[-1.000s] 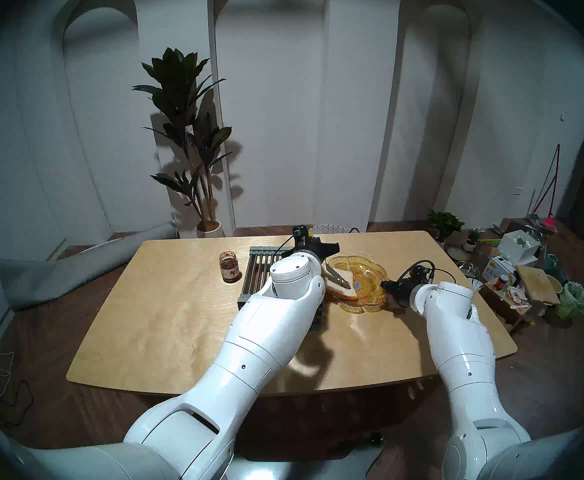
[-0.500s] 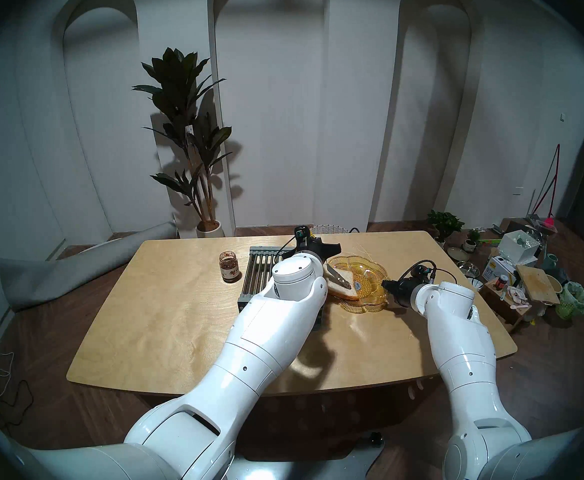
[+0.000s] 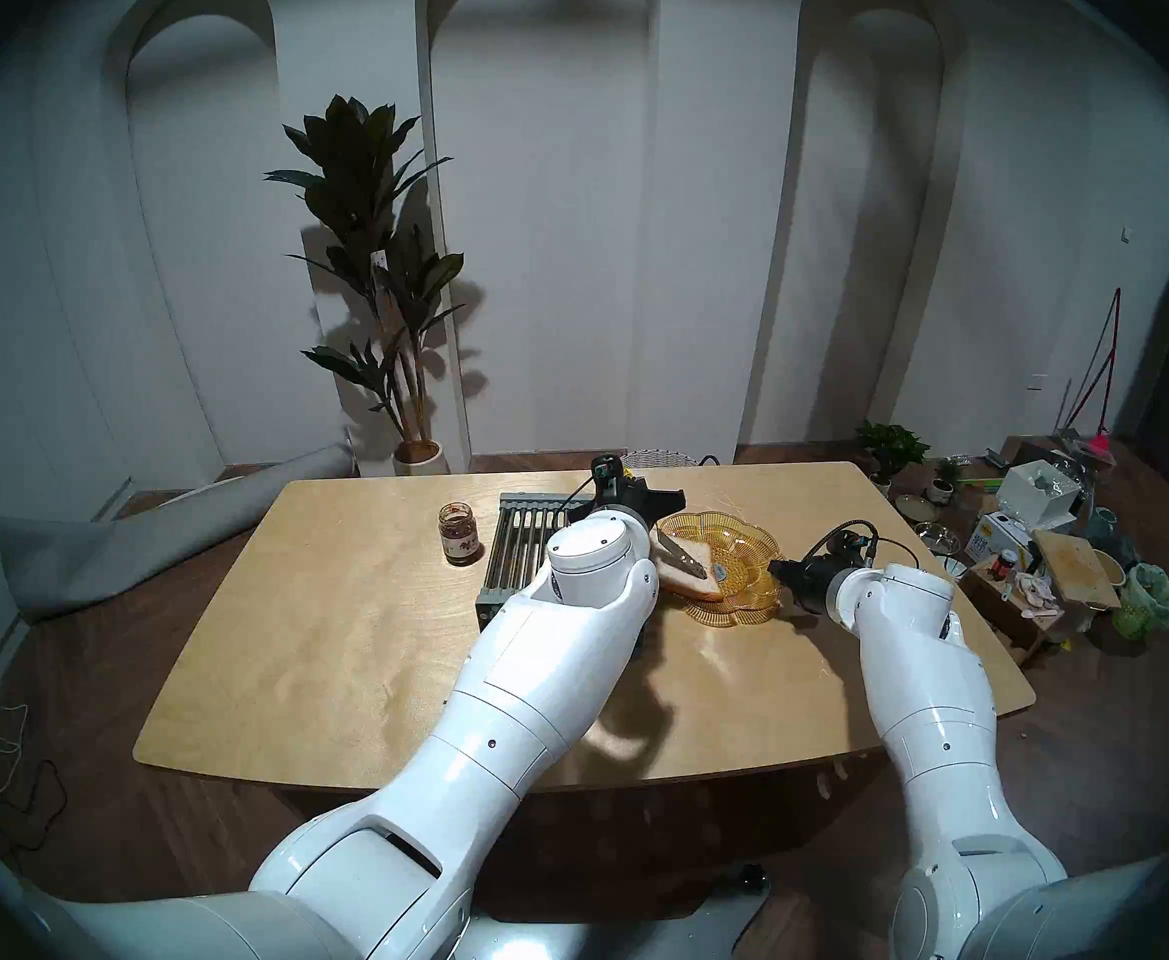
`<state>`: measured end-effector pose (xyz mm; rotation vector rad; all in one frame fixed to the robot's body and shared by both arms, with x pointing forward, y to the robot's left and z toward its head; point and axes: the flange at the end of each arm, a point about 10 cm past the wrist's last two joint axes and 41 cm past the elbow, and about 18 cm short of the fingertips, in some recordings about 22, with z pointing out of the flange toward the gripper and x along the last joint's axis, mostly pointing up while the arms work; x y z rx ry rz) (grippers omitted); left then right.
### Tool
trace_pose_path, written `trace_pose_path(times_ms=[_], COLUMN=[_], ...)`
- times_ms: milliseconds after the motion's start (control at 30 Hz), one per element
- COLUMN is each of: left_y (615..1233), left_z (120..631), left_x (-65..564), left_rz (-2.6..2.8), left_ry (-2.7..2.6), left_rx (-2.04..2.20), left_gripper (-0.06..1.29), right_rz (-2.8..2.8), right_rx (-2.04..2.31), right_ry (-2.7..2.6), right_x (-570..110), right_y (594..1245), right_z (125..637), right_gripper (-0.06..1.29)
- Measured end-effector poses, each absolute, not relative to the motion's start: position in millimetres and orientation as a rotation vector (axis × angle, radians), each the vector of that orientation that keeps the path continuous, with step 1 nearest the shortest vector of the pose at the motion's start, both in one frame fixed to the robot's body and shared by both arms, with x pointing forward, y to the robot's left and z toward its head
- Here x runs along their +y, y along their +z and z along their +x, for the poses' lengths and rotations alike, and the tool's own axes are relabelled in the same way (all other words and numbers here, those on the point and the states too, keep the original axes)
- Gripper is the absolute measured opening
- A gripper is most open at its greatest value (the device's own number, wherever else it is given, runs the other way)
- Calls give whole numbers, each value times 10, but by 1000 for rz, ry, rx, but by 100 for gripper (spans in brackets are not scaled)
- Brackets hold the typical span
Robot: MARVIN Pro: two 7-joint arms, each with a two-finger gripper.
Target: Spread jam over the slice of bread with the knife
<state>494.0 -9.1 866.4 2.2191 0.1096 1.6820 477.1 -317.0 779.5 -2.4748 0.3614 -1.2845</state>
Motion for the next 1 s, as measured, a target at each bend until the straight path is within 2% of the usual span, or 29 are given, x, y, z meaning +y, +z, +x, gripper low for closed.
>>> trace_pose_path(times_ms=[1000], left_y=[8584], left_z=[4823], left_x=[-45], left_rz=[2149], left_ry=[1730], left_rx=[124], left_gripper=[2], right_rz=[-2461], right_rx=[366], right_ry=[-1298], right_x=[-3324], right_y=[7774], right_z=[4704], right_gripper=[-3])
